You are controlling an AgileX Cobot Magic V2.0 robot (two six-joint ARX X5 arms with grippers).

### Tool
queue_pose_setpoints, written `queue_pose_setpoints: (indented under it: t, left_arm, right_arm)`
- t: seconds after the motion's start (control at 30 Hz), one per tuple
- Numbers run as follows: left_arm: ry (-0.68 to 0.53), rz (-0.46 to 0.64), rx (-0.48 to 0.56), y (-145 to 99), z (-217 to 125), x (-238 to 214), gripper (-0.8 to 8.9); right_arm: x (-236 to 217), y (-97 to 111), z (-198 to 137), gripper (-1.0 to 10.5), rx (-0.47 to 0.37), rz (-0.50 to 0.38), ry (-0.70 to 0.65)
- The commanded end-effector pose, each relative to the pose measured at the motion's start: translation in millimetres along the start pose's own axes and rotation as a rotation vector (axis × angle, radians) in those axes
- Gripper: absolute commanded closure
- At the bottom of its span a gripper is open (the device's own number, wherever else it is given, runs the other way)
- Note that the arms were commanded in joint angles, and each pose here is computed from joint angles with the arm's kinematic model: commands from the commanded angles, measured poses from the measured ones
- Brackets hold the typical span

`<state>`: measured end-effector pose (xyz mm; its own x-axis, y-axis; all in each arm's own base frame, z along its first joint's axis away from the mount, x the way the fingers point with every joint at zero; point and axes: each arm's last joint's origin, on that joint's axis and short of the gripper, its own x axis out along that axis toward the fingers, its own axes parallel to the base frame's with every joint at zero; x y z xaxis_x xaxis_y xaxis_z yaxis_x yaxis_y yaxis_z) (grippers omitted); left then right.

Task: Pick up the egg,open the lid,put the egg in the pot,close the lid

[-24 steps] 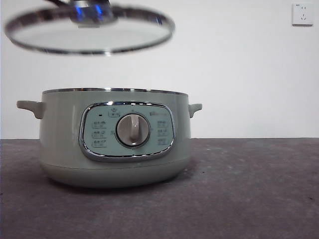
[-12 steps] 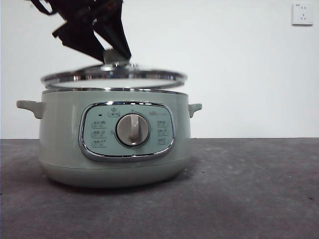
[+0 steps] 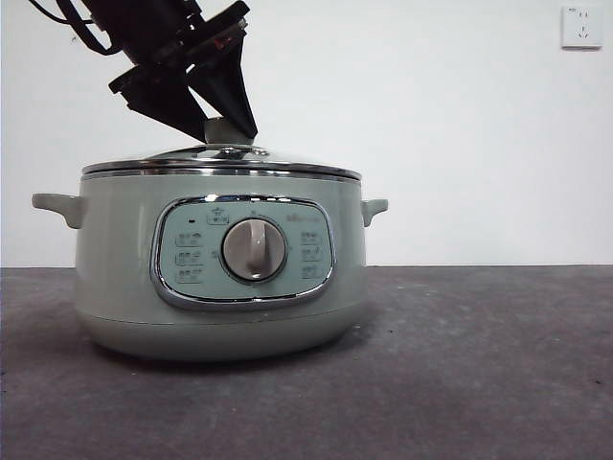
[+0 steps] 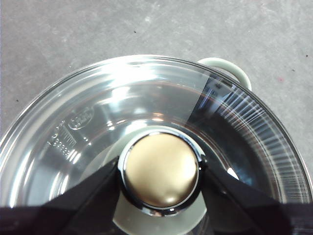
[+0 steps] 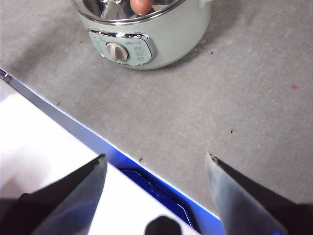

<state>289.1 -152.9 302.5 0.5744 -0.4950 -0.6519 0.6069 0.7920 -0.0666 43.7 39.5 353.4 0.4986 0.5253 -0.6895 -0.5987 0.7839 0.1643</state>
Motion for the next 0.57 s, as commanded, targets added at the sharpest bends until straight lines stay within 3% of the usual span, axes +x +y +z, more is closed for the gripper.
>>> queue_pose_setpoints:
  t: [0.03,0.57]
  left_arm:
    - [-0.021,0.006,-0.004,1.0,4.2,2.3,8.21]
    - [0.115,0.044,-0.025,1.6,-8.9,3.2,7.99]
  right_arm:
    - [2.0,-0.1,0.0,6.0,0.009,0.001,-0.004]
    - [2.0,0.1,1.7,6.0,0.008,0.004,-0.021]
